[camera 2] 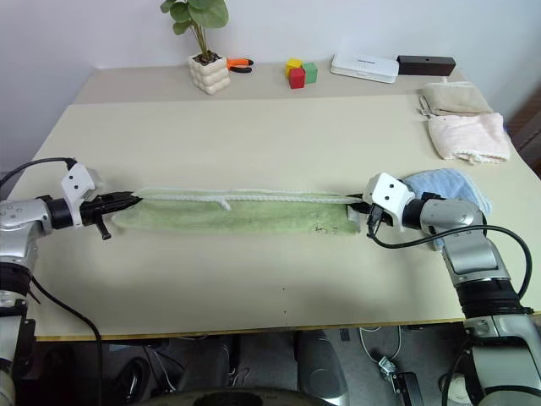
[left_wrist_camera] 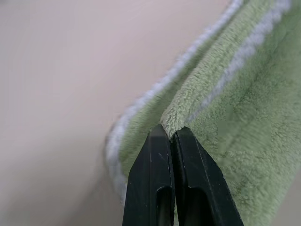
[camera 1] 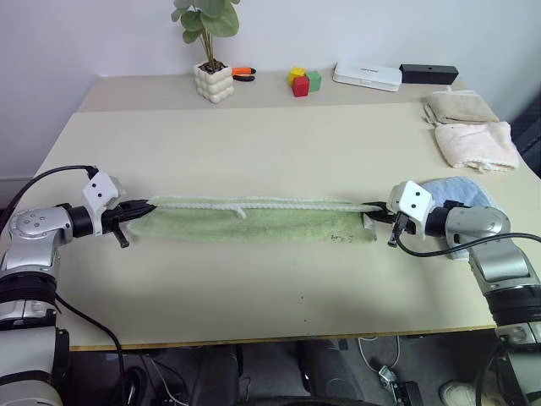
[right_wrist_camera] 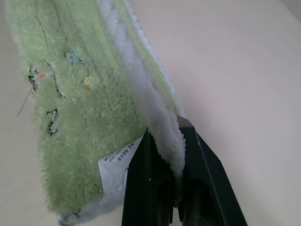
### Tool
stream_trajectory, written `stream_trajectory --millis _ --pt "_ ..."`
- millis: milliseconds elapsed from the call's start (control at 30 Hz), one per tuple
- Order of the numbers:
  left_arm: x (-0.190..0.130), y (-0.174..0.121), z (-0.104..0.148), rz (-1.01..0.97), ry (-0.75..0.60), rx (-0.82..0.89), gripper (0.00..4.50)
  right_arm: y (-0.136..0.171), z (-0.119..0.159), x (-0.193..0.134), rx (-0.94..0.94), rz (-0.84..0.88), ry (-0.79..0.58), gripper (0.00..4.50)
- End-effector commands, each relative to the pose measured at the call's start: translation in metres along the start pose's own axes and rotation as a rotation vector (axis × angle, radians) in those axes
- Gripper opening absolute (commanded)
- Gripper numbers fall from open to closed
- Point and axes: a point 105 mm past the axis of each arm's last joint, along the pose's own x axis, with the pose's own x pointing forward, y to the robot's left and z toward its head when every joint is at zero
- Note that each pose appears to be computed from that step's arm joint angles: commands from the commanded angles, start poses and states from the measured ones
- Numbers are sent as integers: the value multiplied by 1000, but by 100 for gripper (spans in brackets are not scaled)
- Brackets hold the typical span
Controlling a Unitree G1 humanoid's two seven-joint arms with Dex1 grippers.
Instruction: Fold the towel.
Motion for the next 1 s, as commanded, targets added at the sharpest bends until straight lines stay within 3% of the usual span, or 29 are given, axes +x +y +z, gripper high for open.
stream_trajectory --millis 33,100,200,433,467,600,867,967,1000 --pt "-1 2 1 32 -20 -6 3 -4 6 5 -37 -18 -9 0" --pt "2 0 -4 18 -20 -91 3 -6 5 8 -32 -35 -11 0" --pt "6 -1 0 10 -35 -114 86 -8 5 12 -21 -49 -22 92" --pt "7 21 8 152 -57 -133 414 -14 5 14 -15 -98 -19 418" --pt "7 24 8 169 -60 -161 417 -15 4 14 -4 -102 -20 448" --pt "3 47 14 315 -115 -235 417 -27 9 15 17 -180 -47 448" --pt "3 47 16 301 -141 -288 417 -45 27 8 104 -287 -146 448" --pt "1 52 25 318 -192 -359 333 -49 38 3 137 -323 -196 366" --pt "1 55 34 334 -231 -381 287 -54 48 0 169 -364 -241 319"
